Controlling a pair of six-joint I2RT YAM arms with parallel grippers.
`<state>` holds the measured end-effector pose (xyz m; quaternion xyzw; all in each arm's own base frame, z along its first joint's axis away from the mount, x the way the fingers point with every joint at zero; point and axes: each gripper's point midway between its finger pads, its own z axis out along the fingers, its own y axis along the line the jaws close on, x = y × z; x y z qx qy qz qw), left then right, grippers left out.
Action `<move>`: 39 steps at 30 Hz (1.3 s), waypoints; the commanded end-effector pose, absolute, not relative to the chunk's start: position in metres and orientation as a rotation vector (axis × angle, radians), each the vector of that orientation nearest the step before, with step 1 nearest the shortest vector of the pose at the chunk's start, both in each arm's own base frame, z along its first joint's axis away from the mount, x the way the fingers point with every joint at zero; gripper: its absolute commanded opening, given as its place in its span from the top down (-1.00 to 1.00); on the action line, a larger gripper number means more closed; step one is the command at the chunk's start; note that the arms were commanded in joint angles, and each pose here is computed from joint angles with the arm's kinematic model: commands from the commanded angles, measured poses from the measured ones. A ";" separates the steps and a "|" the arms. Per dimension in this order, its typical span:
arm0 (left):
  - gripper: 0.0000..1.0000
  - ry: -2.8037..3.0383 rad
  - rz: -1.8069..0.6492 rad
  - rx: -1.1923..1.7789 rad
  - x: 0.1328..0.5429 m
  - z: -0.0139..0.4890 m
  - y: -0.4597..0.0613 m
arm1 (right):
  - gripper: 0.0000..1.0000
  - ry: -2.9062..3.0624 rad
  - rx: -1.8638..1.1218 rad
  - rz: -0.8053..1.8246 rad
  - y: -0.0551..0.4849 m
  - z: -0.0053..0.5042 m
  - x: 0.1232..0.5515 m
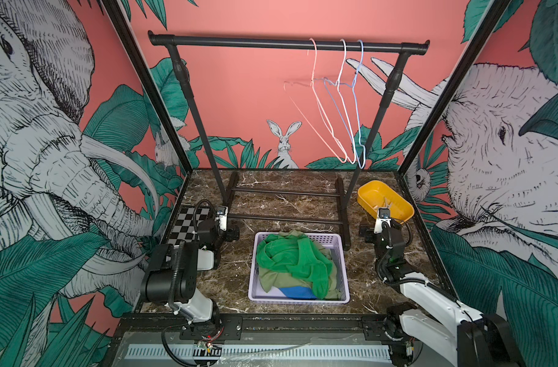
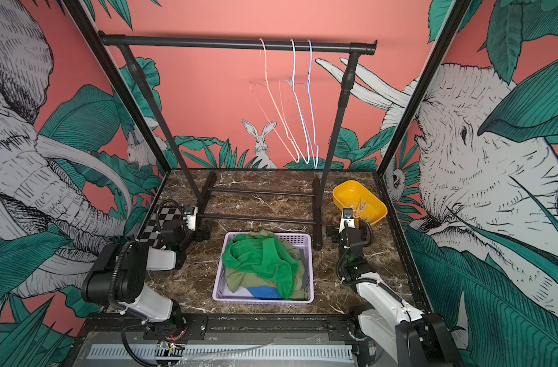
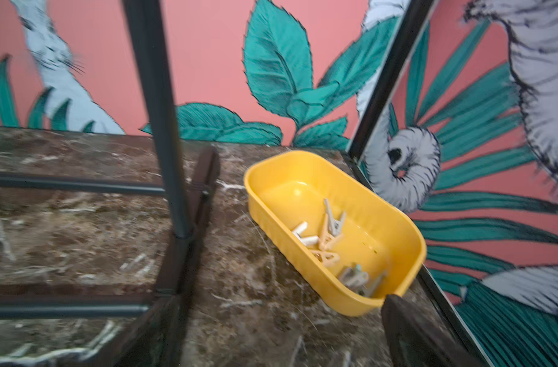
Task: Remove the clothespins securing tank tops to the hanger
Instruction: Reset both arms
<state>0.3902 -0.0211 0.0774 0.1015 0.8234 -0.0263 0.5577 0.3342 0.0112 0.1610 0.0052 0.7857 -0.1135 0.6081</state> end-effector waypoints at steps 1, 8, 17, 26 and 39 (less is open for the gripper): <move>-0.99 1.862 -0.049 0.203 0.395 0.099 -0.017 | -0.98 1.765 0.058 -0.344 -0.007 0.159 0.339; -0.99 1.860 -0.020 0.161 0.394 0.099 -0.009 | -0.98 1.790 0.066 -0.329 -0.019 0.131 0.364; -0.99 1.874 -0.016 0.160 0.396 0.098 -0.009 | -0.99 1.802 0.061 -0.274 -0.020 0.104 0.372; -0.99 1.885 -0.004 0.163 0.398 0.098 -0.009 | -0.99 1.943 0.031 -0.234 -0.019 0.092 0.394; -0.99 1.907 0.028 0.177 0.402 0.096 -0.012 | -0.98 1.945 0.031 -0.231 -0.019 0.092 0.394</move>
